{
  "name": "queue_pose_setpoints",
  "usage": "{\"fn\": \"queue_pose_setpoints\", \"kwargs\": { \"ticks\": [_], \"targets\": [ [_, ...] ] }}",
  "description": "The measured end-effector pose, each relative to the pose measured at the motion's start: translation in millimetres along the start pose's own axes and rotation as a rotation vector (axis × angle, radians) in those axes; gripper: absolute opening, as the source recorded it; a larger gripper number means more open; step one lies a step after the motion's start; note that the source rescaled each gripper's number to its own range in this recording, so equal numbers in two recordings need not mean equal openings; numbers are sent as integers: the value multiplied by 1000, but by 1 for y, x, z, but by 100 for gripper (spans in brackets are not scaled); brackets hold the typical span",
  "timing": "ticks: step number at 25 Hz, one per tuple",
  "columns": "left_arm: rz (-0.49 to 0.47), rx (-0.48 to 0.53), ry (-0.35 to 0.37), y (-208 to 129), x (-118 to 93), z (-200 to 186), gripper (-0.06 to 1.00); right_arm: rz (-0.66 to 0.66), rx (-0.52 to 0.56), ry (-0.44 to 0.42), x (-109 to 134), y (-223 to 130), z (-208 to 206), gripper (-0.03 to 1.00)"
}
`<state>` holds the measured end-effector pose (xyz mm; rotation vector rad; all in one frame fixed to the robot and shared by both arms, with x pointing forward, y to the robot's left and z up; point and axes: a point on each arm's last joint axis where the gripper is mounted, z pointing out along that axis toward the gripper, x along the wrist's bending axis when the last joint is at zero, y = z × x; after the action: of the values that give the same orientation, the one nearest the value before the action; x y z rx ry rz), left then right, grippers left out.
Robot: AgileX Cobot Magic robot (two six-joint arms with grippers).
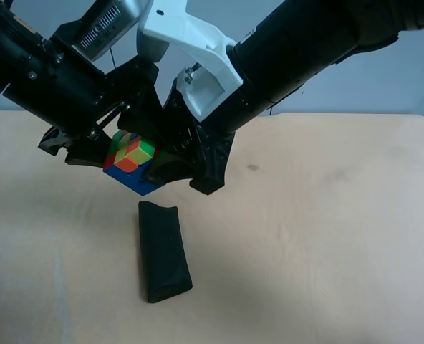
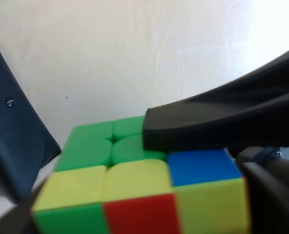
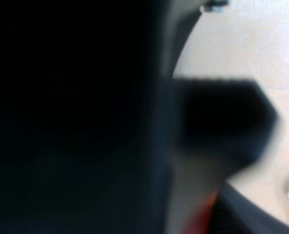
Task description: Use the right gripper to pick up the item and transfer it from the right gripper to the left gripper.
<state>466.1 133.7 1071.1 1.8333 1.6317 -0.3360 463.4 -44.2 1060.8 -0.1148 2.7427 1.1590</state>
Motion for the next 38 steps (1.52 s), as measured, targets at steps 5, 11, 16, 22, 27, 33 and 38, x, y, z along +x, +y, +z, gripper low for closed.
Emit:
{"fn": "queue_pose_setpoints", "kwargs": {
  "ticks": [5,11,16,22,27,33,38],
  "targets": [
    [-9,-1,0,0,0,0,1,0,0,-3,0,0,0,1],
    [-10,-1,0,0,0,0,1,1,0,-2,0,0,0,1],
    [-7,-1,-2,0,0,0,1,1,-1,-1,0,0,0,77],
    [-16,0,-12,0,-1,0,1,19,-5,-21,-2,0,0,99],
    [-20,0,-16,0,-1,0,1,-10,-13,-44,2,6,-15,100],
    [-20,1,-17,0,-1,0,0,-3,24,-62,16,13,-51,100],
    [-22,1,-19,0,-2,0,0,37,138,-47,30,8,-76,100]
  ]
}}
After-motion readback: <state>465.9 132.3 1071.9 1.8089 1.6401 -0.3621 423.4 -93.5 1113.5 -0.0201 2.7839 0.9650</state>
